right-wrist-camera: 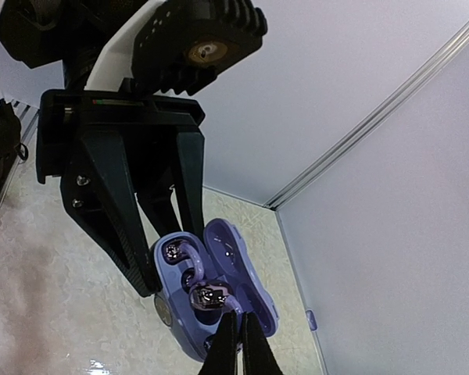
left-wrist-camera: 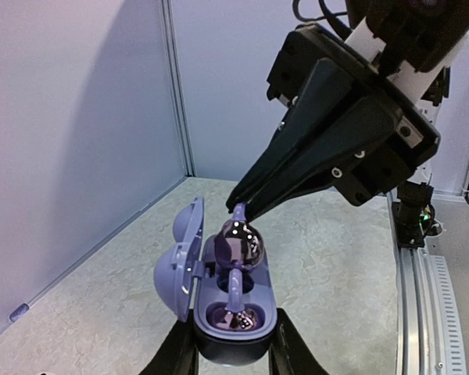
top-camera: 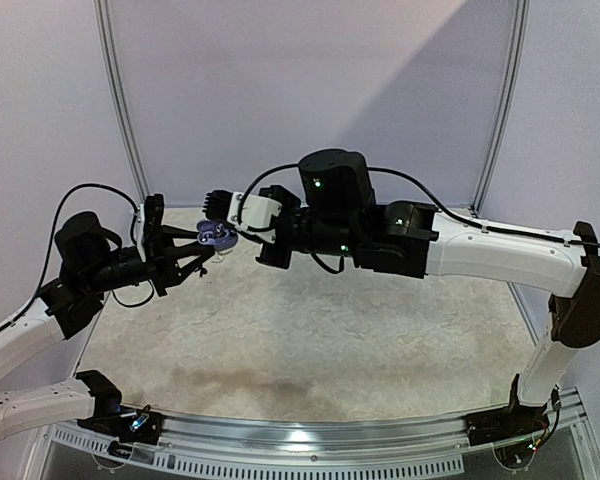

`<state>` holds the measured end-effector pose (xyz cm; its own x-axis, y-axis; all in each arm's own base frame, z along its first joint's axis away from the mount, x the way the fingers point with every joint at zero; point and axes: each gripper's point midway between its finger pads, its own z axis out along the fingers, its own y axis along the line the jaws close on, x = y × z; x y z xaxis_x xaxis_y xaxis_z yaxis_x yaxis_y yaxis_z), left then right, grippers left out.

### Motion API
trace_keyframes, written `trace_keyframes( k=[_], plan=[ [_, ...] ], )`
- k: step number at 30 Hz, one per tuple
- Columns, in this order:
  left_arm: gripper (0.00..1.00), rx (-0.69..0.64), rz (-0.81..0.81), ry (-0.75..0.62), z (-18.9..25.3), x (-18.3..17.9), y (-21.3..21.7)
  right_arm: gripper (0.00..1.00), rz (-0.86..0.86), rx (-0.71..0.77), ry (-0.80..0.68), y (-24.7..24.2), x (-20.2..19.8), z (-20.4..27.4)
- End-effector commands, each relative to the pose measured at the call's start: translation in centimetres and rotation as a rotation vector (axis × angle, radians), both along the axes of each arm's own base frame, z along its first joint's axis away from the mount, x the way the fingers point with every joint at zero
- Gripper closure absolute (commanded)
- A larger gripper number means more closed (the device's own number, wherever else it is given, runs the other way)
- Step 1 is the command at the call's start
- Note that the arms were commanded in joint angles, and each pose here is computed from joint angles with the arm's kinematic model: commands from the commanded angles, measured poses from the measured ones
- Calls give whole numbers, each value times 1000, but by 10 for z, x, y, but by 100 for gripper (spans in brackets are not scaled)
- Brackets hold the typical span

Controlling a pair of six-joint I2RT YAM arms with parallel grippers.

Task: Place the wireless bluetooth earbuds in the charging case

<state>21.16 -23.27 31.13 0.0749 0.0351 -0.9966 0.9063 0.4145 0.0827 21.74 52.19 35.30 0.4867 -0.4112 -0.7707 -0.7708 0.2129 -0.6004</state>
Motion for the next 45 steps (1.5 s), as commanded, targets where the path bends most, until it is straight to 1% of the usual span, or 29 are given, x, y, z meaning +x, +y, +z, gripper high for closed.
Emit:
trace_keyframes(
  k=[1,10,12,14,17,19,21,24,26,28,30,32,35,37,39,42,45],
  plan=[
    [100,8,14,-47,6,1,2,100,-22,62,23,0,0,17],
    [100,39,15,-75,-2,0,3,100,-10,198,33,-16,-6,61],
    [100,47,13,-91,-3,-1,3,100,-17,209,41,-21,-6,64],
    [100,63,6,-118,-4,-3,3,100,-33,256,48,-27,-4,77],
    [100,99,-13,-187,-6,-8,3,100,-122,290,77,-45,10,86],
    [100,122,-31,-223,-9,-12,2,100,-225,276,120,-60,26,80],
    [100,139,-57,-249,-11,-16,0,100,-368,273,172,-81,46,71],
    [100,151,-114,-285,-13,-26,-3,100,-539,239,283,-112,72,45],
    [100,154,-143,-295,-14,-31,-5,100,-660,215,406,-133,84,17],
    [100,150,-157,-277,-14,-34,-6,100,-771,196,517,-154,91,-10],
    [100,141,-169,-241,-15,-37,-8,100,-866,132,604,-172,93,-41],
    [100,118,-172,-183,-15,-37,-10,100,-975,80,723,-194,95,-76],
    [100,70,-174,-93,-18,-37,-12,100,-1140,-39,907,-227,86,-136],
    [100,48,-160,-71,-19,-35,-12,100,-1226,-142,1018,-246,74,-176],
    [100,43,-145,-64,-19,-33,-12,100,-1296,-254,1094,-264,58,-210],
    [100,48,-141,-77,-18,-32,-12,100,-1361,-390,1163,-279,43,-253],
    [100,57,-137,-92,-18,-33,-11,100,-1371,-466,1206,-278,36,-283]
  ],
)
